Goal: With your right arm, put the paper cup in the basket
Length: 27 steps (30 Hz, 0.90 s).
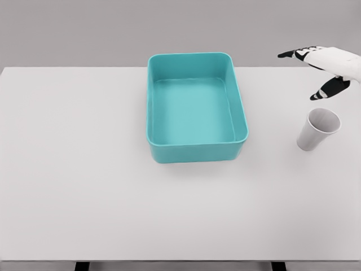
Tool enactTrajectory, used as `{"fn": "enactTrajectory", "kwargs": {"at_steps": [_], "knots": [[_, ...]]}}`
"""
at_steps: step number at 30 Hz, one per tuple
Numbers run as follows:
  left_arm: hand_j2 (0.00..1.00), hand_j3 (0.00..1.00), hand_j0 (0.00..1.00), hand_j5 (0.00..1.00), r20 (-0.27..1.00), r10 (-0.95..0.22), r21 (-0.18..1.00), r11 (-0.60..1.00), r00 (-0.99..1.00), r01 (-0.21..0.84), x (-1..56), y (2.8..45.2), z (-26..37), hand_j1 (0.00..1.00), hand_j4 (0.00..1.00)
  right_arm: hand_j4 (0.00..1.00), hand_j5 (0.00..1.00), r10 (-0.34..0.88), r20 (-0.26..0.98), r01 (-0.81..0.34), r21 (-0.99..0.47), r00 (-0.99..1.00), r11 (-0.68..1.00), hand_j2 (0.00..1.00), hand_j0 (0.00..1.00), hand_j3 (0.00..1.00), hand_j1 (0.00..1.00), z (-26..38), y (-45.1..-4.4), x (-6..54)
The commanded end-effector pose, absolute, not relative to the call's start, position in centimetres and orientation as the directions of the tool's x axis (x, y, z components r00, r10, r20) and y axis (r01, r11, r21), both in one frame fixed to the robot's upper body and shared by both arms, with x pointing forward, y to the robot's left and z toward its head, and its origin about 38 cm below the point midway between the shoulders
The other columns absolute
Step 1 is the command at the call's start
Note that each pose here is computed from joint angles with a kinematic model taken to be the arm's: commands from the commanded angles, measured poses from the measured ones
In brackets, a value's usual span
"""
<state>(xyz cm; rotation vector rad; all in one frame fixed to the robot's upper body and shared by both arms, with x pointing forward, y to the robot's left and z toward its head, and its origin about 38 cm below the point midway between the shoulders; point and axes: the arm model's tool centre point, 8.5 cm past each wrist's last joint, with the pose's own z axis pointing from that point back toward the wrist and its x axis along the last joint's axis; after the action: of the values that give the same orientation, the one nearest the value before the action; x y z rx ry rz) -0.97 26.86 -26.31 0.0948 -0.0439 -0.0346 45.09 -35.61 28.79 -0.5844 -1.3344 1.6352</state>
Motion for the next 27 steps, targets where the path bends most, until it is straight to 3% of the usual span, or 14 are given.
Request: {"fn": "enactTrajectory", "kwargs": {"at_steps": [1,3,6,7,8,11,13,16,27], "knots": [[1.0,1.0,1.0,1.0,0.042,-0.037,0.095,0.995,0.998,0.032,-1.0,26.9,-26.3,1.0,1.0,1.0,1.0,0.862,0.185,-0.352,-0.936,-0.472,0.008,1.0,1.0,1.0,1.0,28.8,-35.5,45.0],[1.0,1.0,1.0,1.0,0.042,-0.037,0.095,0.995,0.998,0.032,-1.0,26.9,-26.3,1.0,1.0,1.0,1.0,0.856,0.188,-0.344,-0.939,-0.483,0.012,1.0,1.0,1.0,1.0,29.2,-35.5,45.0],[1.0,1.0,1.0,1.0,0.042,-0.037,0.095,0.995,0.998,0.032,-1.0,26.9,-26.3,1.0,1.0,1.0,1.0,0.784,0.361,-0.407,-0.901,-0.505,0.153,1.0,1.0,1.0,1.0,32.6,-38.6,44.1],[1.0,1.0,1.0,1.0,0.042,-0.037,0.095,0.995,0.998,0.032,-1.0,26.9,-26.3,1.0,1.0,1.0,1.0,0.747,0.462,-0.468,-0.854,-0.477,0.229,1.0,1.0,1.0,1.0,32.8,-40.7,43.8],[1.0,1.0,1.0,1.0,0.042,-0.037,0.095,0.995,0.998,0.032,-1.0,26.9,-26.3,1.0,1.0,1.0,1.0,0.69,0.552,-0.459,-0.819,-0.468,0.343,1.0,1.0,1.0,1.0,33.1,-43.0,43.8],[1.0,1.0,1.0,1.0,0.042,-0.037,0.095,0.995,0.998,0.032,-1.0,26.9,-26.3,1.0,1.0,1.0,1.0,0.512,0.762,-0.351,-0.642,-0.398,0.682,1.0,1.0,1.0,1.0,33.9,-50.5,43.8],[1.0,1.0,1.0,1.0,0.042,-0.037,0.095,0.995,0.998,0.032,-1.0,26.9,-26.3,1.0,1.0,1.0,1.0,0.474,0.794,-0.312,-0.593,-0.38,0.742,1.0,1.0,1.0,1.0,34.0,-52.3,43.6],[1.0,1.0,1.0,1.0,0.042,-0.037,0.095,0.995,0.998,0.032,-1.0,26.9,-26.3,1.0,1.0,1.0,1.0,0.475,0.832,-0.35,-0.552,-0.286,0.757,1.0,1.0,1.0,1.0,29.4,-53.2,42.7],[1.0,1.0,1.0,1.0,0.042,-0.037,0.095,0.995,0.998,0.032,-1.0,26.9,-26.3,1.0,1.0,1.0,1.0,0.455,0.864,-0.448,-0.502,-0.218,0.739,1.0,1.0,1.0,1.0,22.2,-51.5,41.1]]}}
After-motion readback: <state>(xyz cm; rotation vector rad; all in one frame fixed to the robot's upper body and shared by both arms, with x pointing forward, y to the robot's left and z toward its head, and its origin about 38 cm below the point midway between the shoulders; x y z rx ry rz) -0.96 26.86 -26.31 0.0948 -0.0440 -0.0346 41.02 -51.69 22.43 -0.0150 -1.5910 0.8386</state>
